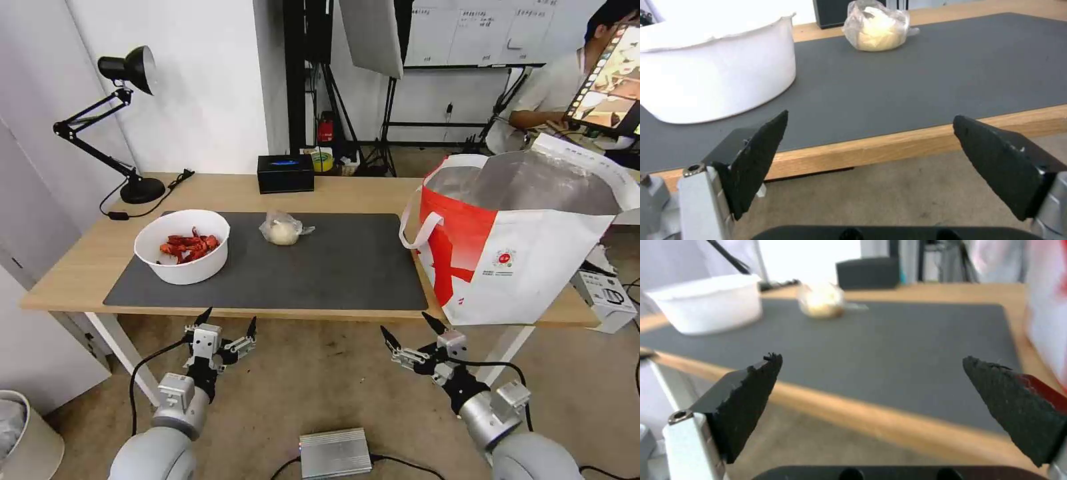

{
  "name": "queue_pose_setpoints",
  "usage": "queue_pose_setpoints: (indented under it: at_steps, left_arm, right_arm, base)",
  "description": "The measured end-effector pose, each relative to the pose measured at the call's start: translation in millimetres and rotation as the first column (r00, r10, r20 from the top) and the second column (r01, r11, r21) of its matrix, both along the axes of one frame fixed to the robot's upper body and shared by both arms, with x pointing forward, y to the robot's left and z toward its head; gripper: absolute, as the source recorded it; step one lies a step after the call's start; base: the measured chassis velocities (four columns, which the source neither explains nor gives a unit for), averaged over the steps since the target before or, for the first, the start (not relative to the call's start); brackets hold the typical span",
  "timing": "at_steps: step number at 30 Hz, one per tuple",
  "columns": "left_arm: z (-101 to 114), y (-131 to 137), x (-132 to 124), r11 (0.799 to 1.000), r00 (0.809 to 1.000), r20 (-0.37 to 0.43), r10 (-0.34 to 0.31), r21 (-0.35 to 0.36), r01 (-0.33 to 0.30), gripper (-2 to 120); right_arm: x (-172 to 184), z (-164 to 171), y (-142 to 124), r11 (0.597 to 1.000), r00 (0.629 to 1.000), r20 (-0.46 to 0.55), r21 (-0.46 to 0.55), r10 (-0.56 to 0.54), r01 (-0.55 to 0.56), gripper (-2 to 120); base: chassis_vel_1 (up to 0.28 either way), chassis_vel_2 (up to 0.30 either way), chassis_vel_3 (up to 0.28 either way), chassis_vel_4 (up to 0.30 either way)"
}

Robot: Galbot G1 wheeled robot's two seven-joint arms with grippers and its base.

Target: Pick up the trash from the table and place it into the takeout bag.

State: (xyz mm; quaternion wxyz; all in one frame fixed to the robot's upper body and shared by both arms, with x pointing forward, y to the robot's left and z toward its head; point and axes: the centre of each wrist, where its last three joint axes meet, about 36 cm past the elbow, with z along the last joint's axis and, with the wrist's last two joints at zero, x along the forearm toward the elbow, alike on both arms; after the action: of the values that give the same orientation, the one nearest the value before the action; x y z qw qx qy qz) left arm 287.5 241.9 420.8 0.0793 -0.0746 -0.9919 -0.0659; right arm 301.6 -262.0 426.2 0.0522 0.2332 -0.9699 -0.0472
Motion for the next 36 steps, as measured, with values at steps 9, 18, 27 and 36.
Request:
queue_pose_setpoints:
  at_steps: [9,18,27,36]
  left_arm:
    - [1.7,-4.0,-3.2,1.0,1.0,0.005,0.019,-0.006,-0.019,100]
    - [-0.1,1.1,-5.6,0.999,0.999,-0.007,0.04,0.007,-0.04,100]
    - [-2.6,6.1,-5.1,0.998,0.998,-0.013,0.06,0.015,-0.06,100]
    - [-6.3,8.4,-5.4,0.997,0.997,-0.022,0.071,0.018,-0.07,100]
  right_arm:
    - [79.0,21.7,16.0,0.991,0.99,0.041,0.029,0.132,-0.133,100]
    - [163.0,29.5,48.4,0.98,0.979,0.061,0.039,0.194,-0.197,100]
    - [246.6,38.9,102.4,0.98,0.979,0.048,0.001,0.198,-0.198,100]
    - [300.8,45.8,129.1,0.983,0.984,-0.025,-0.046,0.178,-0.179,100]
  base:
    - [0.0,0.0,0.0,0.0]
    - [0.0,0.0,0.0,0.0]
    - [0.0,0.0,0.0,0.0]
    - [0.0,0.0,0.0,0.0]
